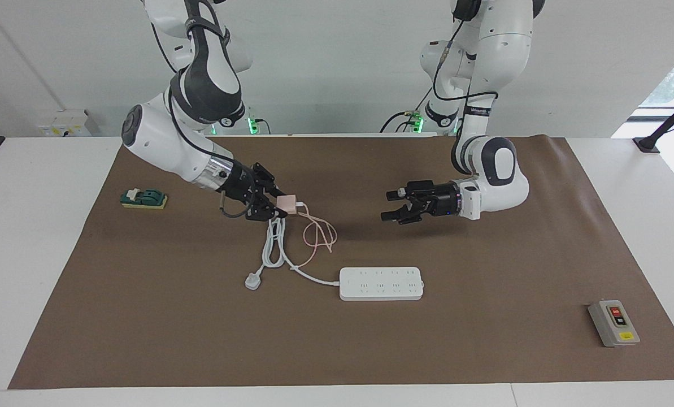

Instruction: Plug charger into power strip

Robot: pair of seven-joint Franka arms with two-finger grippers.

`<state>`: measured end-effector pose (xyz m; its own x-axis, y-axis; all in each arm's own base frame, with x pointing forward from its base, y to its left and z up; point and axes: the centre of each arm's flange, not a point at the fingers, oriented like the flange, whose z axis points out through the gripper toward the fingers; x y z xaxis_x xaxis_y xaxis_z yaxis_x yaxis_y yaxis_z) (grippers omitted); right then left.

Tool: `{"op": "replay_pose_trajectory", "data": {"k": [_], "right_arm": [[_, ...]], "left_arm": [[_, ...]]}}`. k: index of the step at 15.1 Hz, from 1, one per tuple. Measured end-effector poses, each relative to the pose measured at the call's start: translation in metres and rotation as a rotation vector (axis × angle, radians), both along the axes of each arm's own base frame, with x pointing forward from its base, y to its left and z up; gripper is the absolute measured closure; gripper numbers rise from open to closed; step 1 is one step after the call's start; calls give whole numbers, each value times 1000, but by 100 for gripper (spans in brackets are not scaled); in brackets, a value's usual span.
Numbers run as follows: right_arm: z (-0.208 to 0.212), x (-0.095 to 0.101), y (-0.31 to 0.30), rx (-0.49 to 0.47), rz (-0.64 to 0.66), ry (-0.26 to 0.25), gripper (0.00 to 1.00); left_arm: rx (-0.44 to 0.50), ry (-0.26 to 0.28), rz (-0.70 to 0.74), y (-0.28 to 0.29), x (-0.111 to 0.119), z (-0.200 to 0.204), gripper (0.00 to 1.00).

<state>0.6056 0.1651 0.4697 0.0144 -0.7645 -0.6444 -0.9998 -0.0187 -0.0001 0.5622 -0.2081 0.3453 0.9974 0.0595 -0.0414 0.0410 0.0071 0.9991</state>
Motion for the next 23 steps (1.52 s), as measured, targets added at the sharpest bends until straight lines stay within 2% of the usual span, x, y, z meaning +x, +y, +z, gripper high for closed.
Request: {"op": "replay_pose_trajectory", "data": {"k": [6,13,18,23], "right_arm": [[-1,-3,72,34,-57,-16,52],[-38,18,129,22,-67,-2,52],[-34,33,144,34,-80,-13,52],[-38,23,166,32,-41,-3,52]], "left_arm": [[14,-30,-3,-7,-2,-2,0],[25,-37,-3,-11,-3,-3,0],[35,-39,6,-10,-2,-4,0],[50,-54,21,-11,2,0,0]]}}
